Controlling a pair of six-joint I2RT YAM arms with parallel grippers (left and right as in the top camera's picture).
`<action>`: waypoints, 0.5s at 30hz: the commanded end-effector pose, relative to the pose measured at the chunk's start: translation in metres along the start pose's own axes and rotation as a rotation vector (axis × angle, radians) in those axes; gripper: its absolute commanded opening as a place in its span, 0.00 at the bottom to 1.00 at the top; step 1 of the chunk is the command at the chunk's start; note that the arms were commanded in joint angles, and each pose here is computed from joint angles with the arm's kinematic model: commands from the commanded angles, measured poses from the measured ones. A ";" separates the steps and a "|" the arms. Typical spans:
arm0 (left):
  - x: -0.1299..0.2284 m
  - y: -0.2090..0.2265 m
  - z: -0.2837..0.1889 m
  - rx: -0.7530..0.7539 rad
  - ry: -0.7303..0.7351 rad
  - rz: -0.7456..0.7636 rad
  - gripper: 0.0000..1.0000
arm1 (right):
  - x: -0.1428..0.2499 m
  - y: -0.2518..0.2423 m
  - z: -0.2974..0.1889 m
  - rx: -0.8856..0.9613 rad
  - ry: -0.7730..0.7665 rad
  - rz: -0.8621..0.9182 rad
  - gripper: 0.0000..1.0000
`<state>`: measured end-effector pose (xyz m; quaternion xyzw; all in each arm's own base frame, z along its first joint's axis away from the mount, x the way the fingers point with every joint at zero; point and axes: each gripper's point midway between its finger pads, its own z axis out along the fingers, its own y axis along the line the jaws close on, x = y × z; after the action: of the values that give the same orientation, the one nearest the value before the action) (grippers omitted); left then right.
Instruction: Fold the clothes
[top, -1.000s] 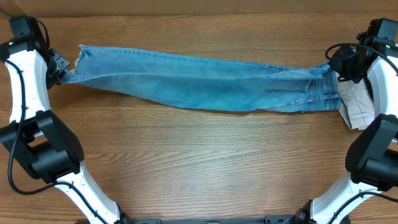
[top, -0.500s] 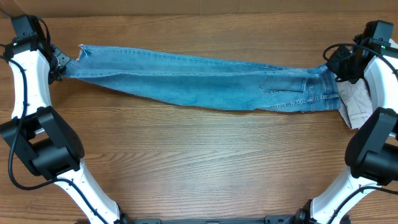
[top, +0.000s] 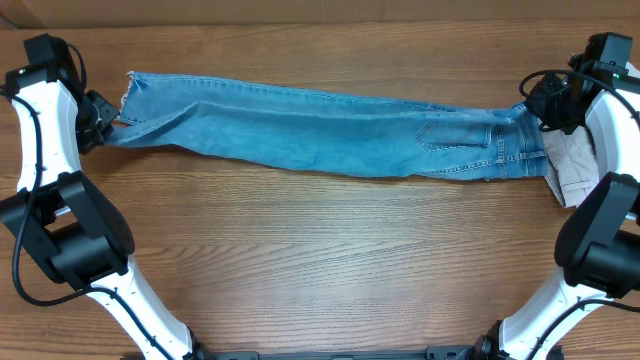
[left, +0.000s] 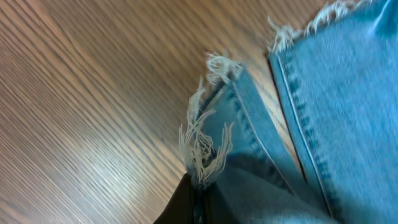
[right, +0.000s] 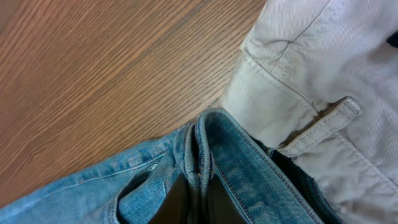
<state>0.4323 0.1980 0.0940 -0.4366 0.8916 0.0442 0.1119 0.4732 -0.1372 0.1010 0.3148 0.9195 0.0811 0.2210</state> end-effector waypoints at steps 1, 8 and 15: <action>0.006 -0.014 0.000 0.062 0.043 -0.016 0.04 | -0.019 -0.003 -0.009 0.023 -0.058 0.001 0.04; 0.003 -0.017 -0.006 0.077 0.037 -0.017 0.04 | -0.017 -0.004 -0.009 0.025 -0.052 0.001 0.04; -0.007 -0.026 -0.008 0.110 -0.004 -0.042 0.07 | -0.016 -0.004 -0.009 0.026 -0.048 0.002 0.04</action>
<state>0.4388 0.1876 0.1000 -0.4416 0.8899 0.0090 0.1141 0.4706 -0.1366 0.0997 0.3158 0.9206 0.0807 0.2153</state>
